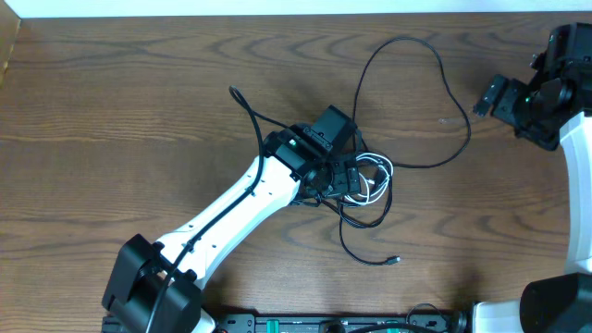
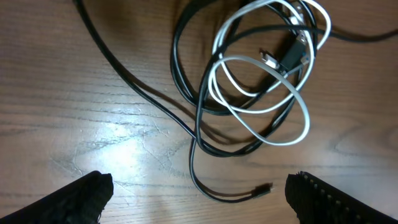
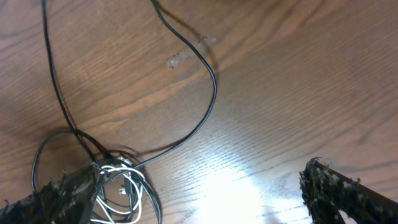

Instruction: Untangle cables

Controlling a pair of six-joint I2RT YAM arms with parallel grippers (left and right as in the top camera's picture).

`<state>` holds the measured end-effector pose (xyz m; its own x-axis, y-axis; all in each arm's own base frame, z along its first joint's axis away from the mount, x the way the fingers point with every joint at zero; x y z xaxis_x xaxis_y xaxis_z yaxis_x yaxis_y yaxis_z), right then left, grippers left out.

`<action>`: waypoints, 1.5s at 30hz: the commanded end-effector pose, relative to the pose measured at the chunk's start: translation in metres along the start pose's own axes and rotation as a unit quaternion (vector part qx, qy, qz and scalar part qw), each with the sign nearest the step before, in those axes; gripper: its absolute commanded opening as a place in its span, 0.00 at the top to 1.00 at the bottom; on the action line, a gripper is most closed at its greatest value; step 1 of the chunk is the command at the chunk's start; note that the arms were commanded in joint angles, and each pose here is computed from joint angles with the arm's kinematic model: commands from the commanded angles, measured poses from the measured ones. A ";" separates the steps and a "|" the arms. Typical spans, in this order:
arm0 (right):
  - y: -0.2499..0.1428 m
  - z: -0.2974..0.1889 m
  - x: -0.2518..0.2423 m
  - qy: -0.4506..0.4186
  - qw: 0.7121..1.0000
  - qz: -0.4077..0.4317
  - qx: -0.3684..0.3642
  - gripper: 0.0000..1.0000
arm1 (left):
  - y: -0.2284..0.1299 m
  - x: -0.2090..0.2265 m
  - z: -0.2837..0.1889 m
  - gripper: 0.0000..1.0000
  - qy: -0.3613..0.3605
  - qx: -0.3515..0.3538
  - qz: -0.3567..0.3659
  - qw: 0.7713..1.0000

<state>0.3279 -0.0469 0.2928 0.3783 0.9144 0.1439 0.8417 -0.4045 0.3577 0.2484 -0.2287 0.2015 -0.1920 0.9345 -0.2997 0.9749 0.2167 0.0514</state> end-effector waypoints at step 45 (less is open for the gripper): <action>-0.008 0.012 0.005 0.017 0.999 0.040 0.024 0.01 | -0.020 -0.057 0.075 0.92 -0.015 -0.056 0.017 0.998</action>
<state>0.3273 -0.0418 0.2823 0.4272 0.8825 0.1966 0.8257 -0.4694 0.3128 0.2471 -0.3065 0.1462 -0.1594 0.9325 -0.3242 0.9606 0.2222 0.1669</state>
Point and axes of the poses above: each gripper's point midway between its finger pads, its own z axis out along the fingers, its own x axis along the line the jaws close on, y = z × x, the point moved 9 cm from there along -z, back along the fingers, and after that the axes turned 6 degrees about -z, right-handed, at the moved point
